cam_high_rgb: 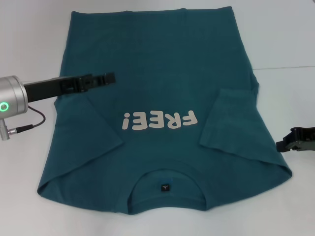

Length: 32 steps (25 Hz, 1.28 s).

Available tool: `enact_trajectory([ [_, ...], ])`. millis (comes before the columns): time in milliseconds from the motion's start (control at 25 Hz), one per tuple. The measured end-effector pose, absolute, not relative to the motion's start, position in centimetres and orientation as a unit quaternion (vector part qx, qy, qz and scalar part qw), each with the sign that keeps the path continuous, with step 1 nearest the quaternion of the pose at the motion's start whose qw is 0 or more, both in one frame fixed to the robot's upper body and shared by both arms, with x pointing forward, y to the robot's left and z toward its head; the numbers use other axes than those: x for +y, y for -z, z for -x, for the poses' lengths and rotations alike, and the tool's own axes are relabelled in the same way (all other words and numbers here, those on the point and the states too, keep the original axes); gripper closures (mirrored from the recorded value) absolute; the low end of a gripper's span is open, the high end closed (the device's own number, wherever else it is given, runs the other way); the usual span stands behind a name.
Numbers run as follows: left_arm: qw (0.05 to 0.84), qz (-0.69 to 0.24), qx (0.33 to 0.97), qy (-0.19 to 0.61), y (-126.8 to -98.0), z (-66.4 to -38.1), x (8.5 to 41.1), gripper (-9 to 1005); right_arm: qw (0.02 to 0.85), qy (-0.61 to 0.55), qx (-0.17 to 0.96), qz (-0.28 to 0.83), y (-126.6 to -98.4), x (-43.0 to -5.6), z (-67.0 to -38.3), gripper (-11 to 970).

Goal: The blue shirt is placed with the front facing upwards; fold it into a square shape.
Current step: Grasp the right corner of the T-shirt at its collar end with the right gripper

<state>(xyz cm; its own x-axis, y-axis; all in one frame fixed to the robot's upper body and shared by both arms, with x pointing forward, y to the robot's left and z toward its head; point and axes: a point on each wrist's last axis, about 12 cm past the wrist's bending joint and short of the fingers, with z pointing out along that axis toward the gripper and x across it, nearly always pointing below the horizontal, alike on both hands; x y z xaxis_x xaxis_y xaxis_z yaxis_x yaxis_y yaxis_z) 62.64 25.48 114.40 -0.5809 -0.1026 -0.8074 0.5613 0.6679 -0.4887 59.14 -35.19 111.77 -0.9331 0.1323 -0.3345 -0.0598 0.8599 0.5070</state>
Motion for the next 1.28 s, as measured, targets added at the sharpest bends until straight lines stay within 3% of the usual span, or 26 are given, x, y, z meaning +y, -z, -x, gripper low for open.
enact_trajectory([
  [640,0.436,-0.145,0.801,0.383,-114.5,-62.7,25.1,111,0.167,-0.247,0.954,-0.021,-113.4,-36.9,-59.4,862],
  [880,0.436,-0.144,0.802,0.383,-114.3,-62.7,25.1,111,0.148,-0.238,0.96,-0.02,-112.9,-37.0,-59.0,630],
  [960,0.435,-0.143,0.802,0.383,-114.3,-62.6,25.1,111,0.14,-0.237,0.961,-0.022,-112.6,-37.0,-58.8,385],
  [1200,0.435,-0.144,0.802,0.383,-114.3,-62.6,25.1,111,0.127,-0.242,0.961,-0.029,-111.7,-37.0,-58.4,149],
  [1280,0.435,-0.144,0.802,0.383,-114.3,-62.6,25.1,111,0.126,-0.245,0.961,-0.032,-111.6,-36.9,-58.3,126],
])
